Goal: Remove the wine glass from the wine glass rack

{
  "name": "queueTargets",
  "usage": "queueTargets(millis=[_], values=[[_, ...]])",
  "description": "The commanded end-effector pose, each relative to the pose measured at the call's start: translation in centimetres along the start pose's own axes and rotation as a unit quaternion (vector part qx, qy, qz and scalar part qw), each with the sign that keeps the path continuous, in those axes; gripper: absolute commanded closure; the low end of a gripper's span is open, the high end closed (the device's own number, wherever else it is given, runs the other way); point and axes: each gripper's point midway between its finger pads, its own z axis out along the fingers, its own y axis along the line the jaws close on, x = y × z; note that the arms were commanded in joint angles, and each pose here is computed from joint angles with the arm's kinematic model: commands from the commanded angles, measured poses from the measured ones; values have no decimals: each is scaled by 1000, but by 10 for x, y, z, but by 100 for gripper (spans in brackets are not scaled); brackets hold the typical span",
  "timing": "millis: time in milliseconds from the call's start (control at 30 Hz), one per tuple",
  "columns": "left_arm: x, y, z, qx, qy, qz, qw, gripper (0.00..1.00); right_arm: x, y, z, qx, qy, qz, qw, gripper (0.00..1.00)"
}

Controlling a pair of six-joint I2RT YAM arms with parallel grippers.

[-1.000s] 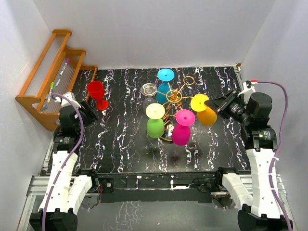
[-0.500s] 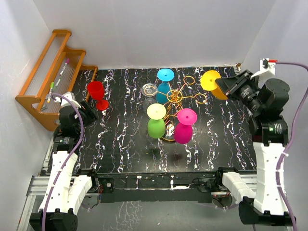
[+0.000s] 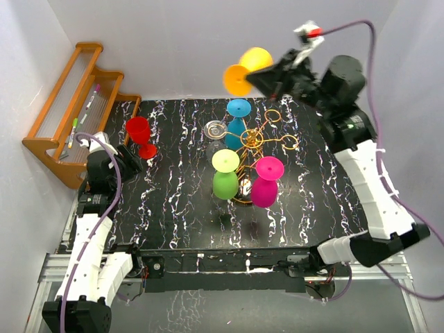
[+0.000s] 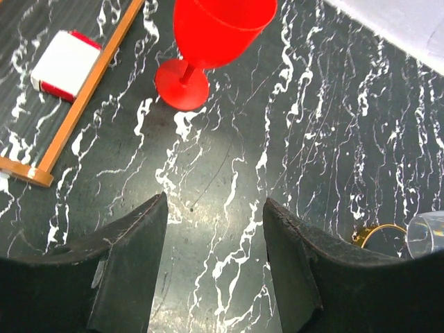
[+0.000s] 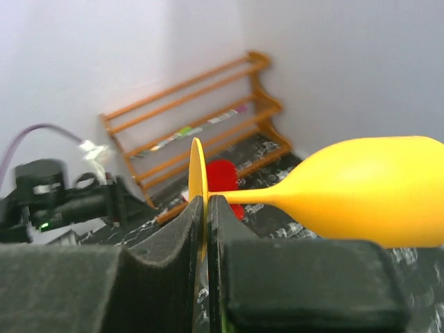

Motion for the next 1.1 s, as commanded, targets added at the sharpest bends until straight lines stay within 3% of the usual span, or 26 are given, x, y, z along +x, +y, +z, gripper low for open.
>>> queueTargets(millis=[0, 167, 267, 400, 500, 633, 800, 1000, 1067], values=[[-19, -6, -3, -18, 14, -24, 999, 44, -20, 95, 31, -75, -32, -195, 977, 92], [-84, -28, -40, -40, 14, -47, 998, 44, 41, 169, 41, -120, -7, -278, 953, 92], [-125, -39, -78, -45, -12, -54, 997, 43, 74, 204, 27, -136, 4, -325, 936, 92], [-150, -53, -121, -19, -32, -70, 997, 41, 116, 240, 0, -176, 31, -363, 915, 92], [-143, -69, -135, 24, -13, -85, 996, 41, 165, 257, -18, -188, 68, -412, 889, 92], [-114, -90, -137, 88, 53, -95, 990, 40, 239, 253, -44, -168, 101, -528, 826, 92], [-78, -108, -149, 150, 125, -109, 975, 40, 276, 254, -76, -181, 80, -587, 785, 92], [-47, -122, -171, 202, 197, -103, 954, 39, 319, 256, -105, -202, 66, -669, 712, 92], [-38, -123, -176, 212, 214, -103, 948, 39, 327, 259, -111, -215, 58, -675, 703, 92]])
